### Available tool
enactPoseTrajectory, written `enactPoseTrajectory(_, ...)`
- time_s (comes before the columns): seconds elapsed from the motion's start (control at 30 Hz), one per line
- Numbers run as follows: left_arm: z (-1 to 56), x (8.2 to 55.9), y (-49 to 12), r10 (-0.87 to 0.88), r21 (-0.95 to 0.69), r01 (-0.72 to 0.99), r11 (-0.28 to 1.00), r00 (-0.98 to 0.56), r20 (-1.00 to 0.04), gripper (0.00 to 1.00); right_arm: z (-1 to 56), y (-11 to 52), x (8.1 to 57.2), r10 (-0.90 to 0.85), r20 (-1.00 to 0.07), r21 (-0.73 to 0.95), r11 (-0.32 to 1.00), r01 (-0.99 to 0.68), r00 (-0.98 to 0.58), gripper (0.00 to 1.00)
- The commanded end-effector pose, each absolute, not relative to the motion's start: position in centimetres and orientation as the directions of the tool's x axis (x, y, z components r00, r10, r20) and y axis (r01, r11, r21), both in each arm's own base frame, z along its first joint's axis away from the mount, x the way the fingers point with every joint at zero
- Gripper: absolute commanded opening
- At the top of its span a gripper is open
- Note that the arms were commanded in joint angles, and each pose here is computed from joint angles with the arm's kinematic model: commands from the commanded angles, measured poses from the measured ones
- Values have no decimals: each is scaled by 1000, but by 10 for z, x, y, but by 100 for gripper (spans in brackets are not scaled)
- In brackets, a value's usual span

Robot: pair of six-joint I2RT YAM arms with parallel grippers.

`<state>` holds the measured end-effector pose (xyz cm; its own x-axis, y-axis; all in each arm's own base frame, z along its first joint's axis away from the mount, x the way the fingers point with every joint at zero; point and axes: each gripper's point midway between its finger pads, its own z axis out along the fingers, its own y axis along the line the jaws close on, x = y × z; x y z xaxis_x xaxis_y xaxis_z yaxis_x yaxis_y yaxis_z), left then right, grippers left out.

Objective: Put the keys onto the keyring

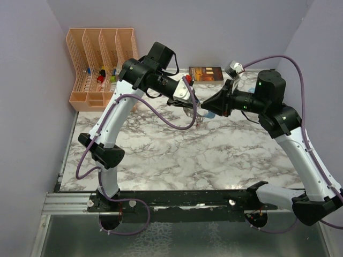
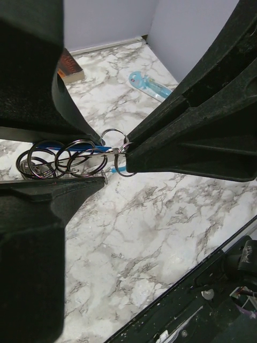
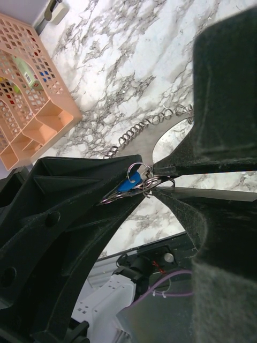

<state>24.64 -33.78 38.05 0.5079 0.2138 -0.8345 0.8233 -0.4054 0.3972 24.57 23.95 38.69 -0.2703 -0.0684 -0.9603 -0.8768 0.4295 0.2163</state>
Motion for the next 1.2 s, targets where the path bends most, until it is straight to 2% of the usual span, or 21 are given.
enactPoseTrajectory(0.0, 390, 238, -335, 174, 422, 806, -415, 526, -833, 0, 408, 229, 244, -51, -977, 160, 473, -866, -208, 14)
enactPoseTrajectory(0.1, 390, 238, -335, 172, 422, 806, -415, 525, -833, 0, 408, 228, 246, -48, -978, 154, 482, -862, -202, 17)
enactPoseTrajectory(0.2, 391, 237, -336, 168, 424, 805, -415, 527, -833, 0, 410, 229, 245, -46, -979, 154, 476, -866, -200, 12)
enactPoseTrajectory(0.27, 392, 237, -336, 164, 426, 804, -416, 527, -834, 0, 407, 231, 244, -51, -977, 162, 460, -873, -209, 5)
enactPoseTrajectory(0.4, 394, 237, -336, 162, 431, 802, -414, 531, -832, 0, 403, 234, 242, -49, -974, 179, 436, -882, -222, 2)
enactPoseTrajectory(0.43, 394, 237, -336, 162, 431, 802, -413, 531, -832, 0, 402, 235, 242, -49, -974, 180, 433, -883, -223, 3)
enactPoseTrajectory(0.5, 394, 237, -335, 162, 432, 802, -413, 531, -832, 0, 402, 233, 244, -48, -974, 177, 448, -876, -221, 22)
enactPoseTrajectory(0.53, 394, 237, -335, 164, 430, 803, -412, 529, -832, 0, 403, 233, 245, -45, -975, 175, 453, -874, -218, 28)
enactPoseTrajectory(0.6, 394, 237, -335, 166, 429, 804, -412, 529, -832, 0, 404, 234, 245, -46, -974, 178, 447, -877, -222, 34)
enactPoseTrajectory(0.67, 394, 237, -335, 165, 430, 803, -413, 530, -832, 0, 402, 236, 245, -53, -970, 192, 433, -881, -237, 35)
enactPoseTrajectory(0.73, 394, 236, -336, 161, 430, 803, -413, 529, -833, 0, 399, 239, 246, -60, -966, 203, 422, -884, -251, 30)
enactPoseTrajectory(0.8, 395, 236, -336, 159, 430, 803, -413, 529, -834, 0, 396, 240, 246, -62, -965, 208, 417, -885, -257, 16)
enactPoseTrajectory(0.83, 395, 236, -336, 160, 430, 803, -413, 529, -834, 0, 396, 240, 246, -61, -965, 209, 413, -886, -256, 14)
enactPoseTrajectory(0.93, 396, 236, -335, 160, 433, 802, -412, 531, -832, 0, 398, 240, 247, -57, -967, 204, 416, -886, -250, 12)
enactPoseTrajectory(1.07, 395, 236, -335, 161, 432, 802, -412, 531, -832, 0, 401, 240, 249, -56, -969, 195, 421, -886, -240, 3)
enactPoseTrajectory(1.17, 393, 237, -335, 168, 429, 804, -412, 529, -832, 0, 406, 236, 251, -42, -974, 179, 450, -875, -221, 1)
